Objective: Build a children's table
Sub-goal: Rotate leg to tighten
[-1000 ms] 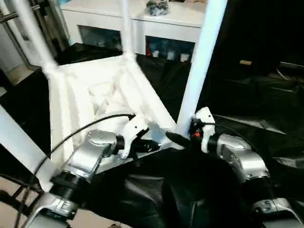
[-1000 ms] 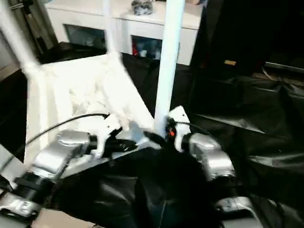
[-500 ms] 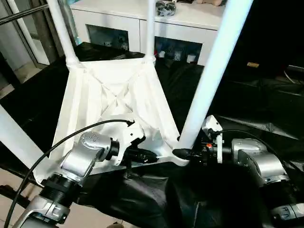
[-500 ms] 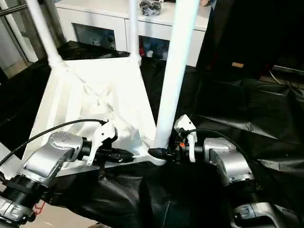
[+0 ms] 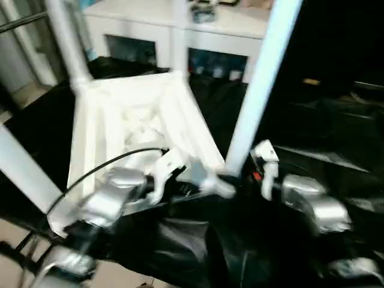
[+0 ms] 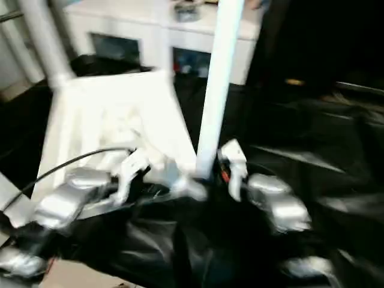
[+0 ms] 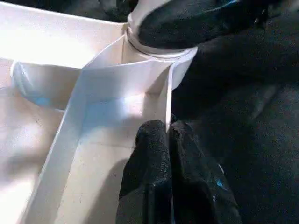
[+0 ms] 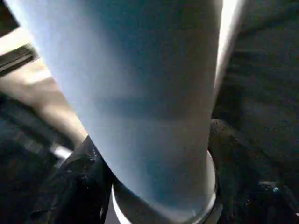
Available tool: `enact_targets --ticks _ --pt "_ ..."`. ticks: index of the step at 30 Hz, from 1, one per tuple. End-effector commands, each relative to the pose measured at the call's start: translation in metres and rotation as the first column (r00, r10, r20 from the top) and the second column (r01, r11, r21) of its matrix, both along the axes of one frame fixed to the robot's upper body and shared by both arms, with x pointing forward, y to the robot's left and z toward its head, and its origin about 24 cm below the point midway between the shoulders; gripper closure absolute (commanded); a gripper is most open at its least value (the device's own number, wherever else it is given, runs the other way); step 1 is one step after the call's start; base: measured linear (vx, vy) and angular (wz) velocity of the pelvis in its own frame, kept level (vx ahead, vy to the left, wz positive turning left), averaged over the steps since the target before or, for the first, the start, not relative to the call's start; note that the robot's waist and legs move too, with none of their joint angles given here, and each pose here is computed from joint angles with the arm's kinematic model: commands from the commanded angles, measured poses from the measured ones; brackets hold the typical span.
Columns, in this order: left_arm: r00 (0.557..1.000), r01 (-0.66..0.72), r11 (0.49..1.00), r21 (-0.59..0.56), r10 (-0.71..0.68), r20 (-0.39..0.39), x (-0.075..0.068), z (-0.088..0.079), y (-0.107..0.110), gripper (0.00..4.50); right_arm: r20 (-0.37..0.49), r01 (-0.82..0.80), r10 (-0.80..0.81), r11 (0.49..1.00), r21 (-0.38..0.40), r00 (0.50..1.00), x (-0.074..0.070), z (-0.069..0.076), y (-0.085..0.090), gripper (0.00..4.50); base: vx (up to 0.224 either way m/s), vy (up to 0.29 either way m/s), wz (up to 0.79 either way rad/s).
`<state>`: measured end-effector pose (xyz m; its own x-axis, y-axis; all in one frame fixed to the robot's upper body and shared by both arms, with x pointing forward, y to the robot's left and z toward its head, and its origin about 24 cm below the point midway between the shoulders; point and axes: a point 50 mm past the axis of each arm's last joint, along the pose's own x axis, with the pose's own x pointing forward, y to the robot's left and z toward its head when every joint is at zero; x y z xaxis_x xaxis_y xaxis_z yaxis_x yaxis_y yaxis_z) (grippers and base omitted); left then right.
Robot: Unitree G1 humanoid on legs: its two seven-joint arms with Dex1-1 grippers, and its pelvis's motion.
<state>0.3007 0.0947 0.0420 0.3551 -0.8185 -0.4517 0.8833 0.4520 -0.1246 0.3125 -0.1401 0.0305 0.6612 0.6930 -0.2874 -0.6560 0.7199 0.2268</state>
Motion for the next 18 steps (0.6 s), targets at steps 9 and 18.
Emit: enact_targets --ticks 9,18 --pt "0.997 -0.037 0.997 -0.062 0.041 0.065 0.007 0.015 -0.036 4.5 -0.162 0.061 -0.055 0.998 0.03 0.985 -0.01 -0.034 0.054 1.22 0.0 0.0 0.0" --pt "0.991 0.13 0.991 -0.026 -0.129 0.034 -0.005 0.013 -0.018 4.5 -0.052 -0.166 0.167 0.986 0.018 0.985 -0.013 -0.016 0.034 0.87 0.0 0.0 0.0"
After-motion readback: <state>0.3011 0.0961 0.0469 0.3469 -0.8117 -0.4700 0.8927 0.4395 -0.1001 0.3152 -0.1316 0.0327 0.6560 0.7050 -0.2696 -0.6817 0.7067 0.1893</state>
